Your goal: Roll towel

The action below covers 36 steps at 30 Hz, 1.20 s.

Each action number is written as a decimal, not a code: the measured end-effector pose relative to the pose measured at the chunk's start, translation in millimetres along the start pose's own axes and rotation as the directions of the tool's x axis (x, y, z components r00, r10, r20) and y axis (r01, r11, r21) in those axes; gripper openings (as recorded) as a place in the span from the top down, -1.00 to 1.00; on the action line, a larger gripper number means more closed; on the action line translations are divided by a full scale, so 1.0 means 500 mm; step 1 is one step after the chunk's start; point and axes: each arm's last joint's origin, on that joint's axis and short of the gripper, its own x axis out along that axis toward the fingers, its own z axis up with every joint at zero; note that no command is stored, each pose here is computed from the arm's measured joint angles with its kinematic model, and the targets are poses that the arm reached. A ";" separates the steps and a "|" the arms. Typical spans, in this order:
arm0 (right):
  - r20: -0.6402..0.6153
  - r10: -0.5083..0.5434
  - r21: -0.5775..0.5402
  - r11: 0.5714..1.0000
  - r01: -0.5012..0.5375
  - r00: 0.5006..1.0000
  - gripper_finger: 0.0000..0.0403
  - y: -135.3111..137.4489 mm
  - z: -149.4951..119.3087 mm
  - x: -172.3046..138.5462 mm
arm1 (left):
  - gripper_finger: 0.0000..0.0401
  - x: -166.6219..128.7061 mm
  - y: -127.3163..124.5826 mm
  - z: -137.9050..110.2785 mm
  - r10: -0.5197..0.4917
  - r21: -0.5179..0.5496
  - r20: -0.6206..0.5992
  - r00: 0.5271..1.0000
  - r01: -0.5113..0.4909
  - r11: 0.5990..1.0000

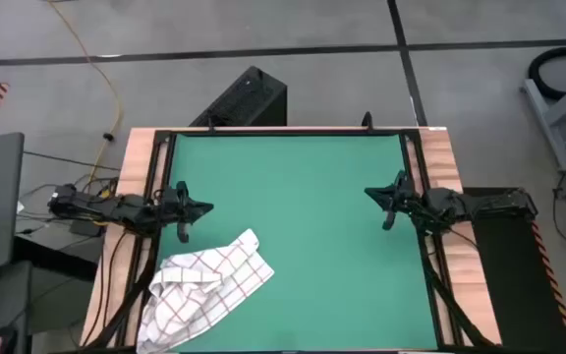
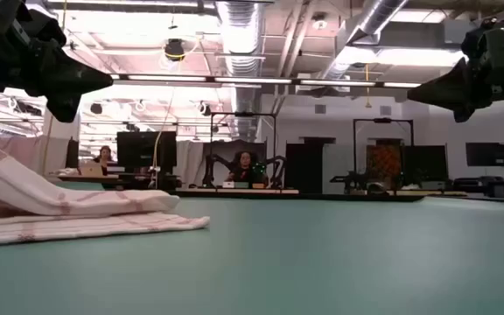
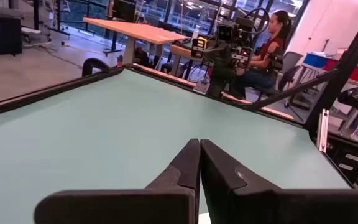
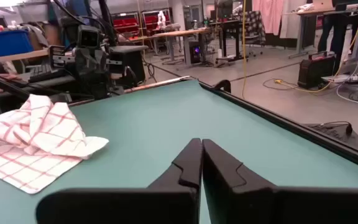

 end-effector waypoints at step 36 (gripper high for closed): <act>0.064 0.001 0.012 1.000 -0.002 0.998 0.83 0.001 0.013 0.000 | 1.00 0.000 0.000 -0.001 0.001 0.001 -0.003 1.000 -0.001 1.000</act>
